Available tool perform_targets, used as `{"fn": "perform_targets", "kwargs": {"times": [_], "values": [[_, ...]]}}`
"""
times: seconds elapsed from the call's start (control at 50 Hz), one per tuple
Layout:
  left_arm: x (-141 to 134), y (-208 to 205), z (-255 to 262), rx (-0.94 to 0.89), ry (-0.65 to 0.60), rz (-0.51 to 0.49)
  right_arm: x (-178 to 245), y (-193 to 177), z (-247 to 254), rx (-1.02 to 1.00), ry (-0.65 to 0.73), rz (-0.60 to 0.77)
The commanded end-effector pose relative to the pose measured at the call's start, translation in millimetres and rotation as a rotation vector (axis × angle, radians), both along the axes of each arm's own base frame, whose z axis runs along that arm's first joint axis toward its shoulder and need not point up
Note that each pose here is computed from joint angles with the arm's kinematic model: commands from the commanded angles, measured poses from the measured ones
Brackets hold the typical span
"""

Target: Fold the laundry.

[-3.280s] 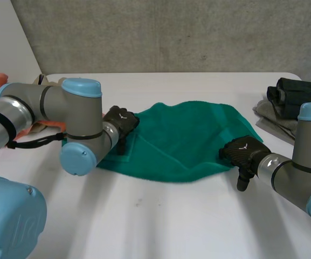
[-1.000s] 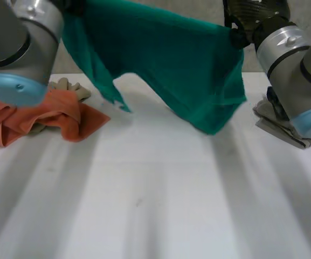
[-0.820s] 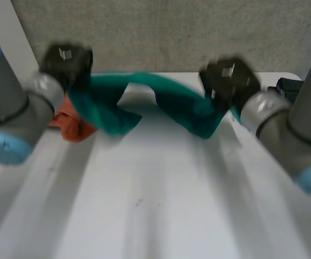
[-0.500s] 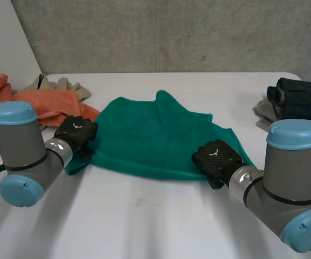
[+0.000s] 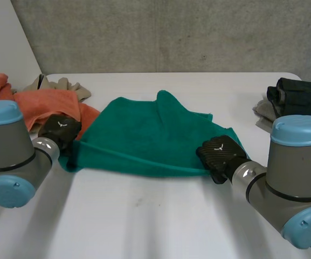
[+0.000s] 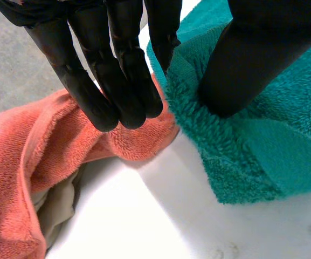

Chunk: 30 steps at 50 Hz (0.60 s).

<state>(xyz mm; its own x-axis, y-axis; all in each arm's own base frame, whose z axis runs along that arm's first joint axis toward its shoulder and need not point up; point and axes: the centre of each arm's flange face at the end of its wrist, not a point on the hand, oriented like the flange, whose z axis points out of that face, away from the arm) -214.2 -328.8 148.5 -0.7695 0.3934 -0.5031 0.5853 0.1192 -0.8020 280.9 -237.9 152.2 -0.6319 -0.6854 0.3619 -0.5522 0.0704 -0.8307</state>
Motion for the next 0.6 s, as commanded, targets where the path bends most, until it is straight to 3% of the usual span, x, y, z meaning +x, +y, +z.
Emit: {"fn": "perform_targets", "kwargs": {"times": [0.02,0.22,0.42,0.6], "values": [[4,9,16,0.018,0.002,-0.004,-6,-12,11,-0.006,-0.033,-0.069],[6,22,59,-0.037,0.063,-0.045,-39,-31,29,0.213,-0.13,-0.297],[11,12,82,-0.061,0.126,-0.011,-49,-37,-3,0.195,-0.002,-0.182],[6,12,83,-0.044,0.153,-0.012,-44,-48,-24,0.125,-0.049,-0.147]]}}
